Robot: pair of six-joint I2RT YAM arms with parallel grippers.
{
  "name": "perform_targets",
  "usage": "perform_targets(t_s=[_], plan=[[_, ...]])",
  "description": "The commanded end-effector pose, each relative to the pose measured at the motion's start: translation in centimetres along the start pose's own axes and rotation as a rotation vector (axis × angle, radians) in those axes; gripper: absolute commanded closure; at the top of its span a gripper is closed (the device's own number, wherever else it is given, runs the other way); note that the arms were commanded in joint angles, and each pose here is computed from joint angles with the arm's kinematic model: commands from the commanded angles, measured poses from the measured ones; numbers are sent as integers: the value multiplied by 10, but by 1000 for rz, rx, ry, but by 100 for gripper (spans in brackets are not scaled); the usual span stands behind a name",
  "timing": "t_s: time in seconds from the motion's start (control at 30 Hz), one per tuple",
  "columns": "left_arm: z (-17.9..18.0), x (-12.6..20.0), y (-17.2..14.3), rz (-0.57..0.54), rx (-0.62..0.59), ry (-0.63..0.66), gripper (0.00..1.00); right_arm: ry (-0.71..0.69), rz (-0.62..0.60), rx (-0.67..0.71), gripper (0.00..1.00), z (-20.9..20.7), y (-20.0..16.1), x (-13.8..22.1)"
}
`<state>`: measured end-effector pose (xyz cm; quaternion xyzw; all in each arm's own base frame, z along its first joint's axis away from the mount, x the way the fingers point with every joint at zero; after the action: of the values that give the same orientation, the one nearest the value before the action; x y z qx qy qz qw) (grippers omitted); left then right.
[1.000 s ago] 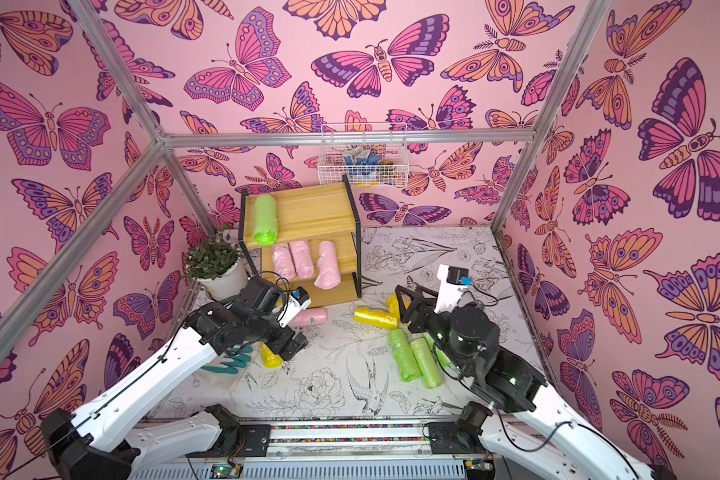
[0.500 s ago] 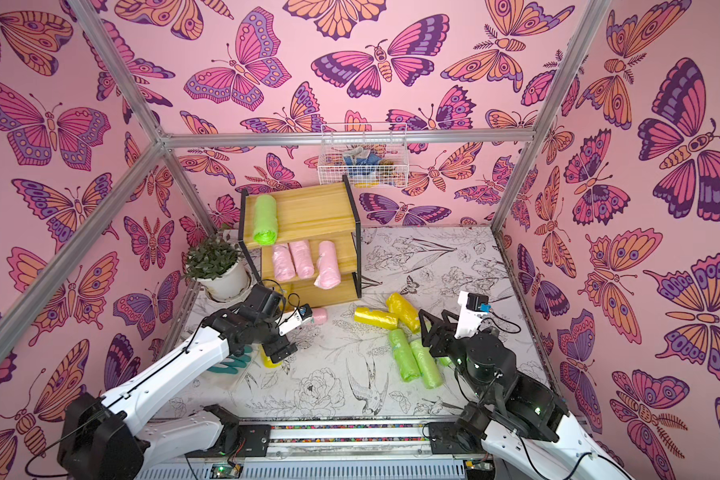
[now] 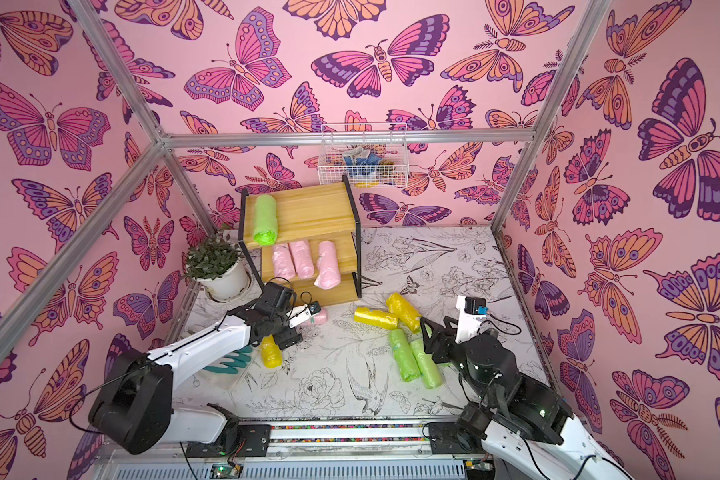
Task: Sort the rolls of trash bags by color and place them on the shelf
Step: Pick up the roll of trash bags from the center of the board.
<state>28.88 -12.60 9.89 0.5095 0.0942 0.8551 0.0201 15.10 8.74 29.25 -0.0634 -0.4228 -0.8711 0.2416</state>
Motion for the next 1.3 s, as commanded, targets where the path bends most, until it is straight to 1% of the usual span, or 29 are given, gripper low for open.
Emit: perform_targets(t_s=[0.0,0.07,0.2,0.27,0.37,0.5,0.6,0.67,0.7,0.73,0.83,0.9,0.97,1.0,1.1,1.13,1.23,1.27], plan=[[16,-5,2,11,-18,46,8,-17,6,-22,30,-8,-3,4],[18,-8,2,20,-19,53,8,-24,9,-22,30,-10,-4,4],[17,-19,0,54,-3,35,2,-37,17,-5,30,-11,-6,3],[14,-23,1,51,6,11,2,-51,20,6,30,-13,-7,1],[4,-27,2,36,9,-51,5,-59,33,11,30,-14,-10,-2],[-4,-28,4,17,23,-89,11,-56,45,2,30,-14,-13,-3],[-11,-24,7,-7,39,-141,19,-59,46,-3,30,-15,-14,-4],[-12,-22,8,-14,46,-147,29,-60,48,-4,30,-15,-15,-5],[-12,-20,8,-14,50,-145,36,-61,49,-5,30,-15,-15,-5],[-12,-20,8,-13,49,-142,42,-60,49,-7,30,-15,-15,-5],[-12,-18,8,-16,62,-137,52,-58,51,-10,31,-14,-15,-5],[-11,-16,9,-23,82,-134,61,-60,54,-13,31,-14,-15,-5],[-10,-15,11,-26,118,-133,70,-61,54,-17,31,-15,-16,-4],[-10,-15,11,-24,140,-131,72,-61,54,-20,31,-15,-15,-3],[-8,-11,13,-38,234,-130,74,-63,54,-27,31,-17,-16,-2],[-10,-8,15,-56,259,-139,78,-64,55,-29,31,-18,-16,-1],[-15,5,23,-139,332,-163,100,-80,62,-24,31,-22,-18,-1],[-16,8,24,-156,368,-161,100,-89,65,-20,31,-24,-20,-1]])
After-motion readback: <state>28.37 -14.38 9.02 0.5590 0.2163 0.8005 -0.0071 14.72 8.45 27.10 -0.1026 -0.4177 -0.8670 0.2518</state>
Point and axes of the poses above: each gripper's point midway between its finger pads, its own x axis back along the fingers, its own z axis along the line the jaws close on, y = z × x, the point moved 4 cm from there along x, back along the fingers, and after that the axes turned 15 degrees about -x, right-handed, at the moved point
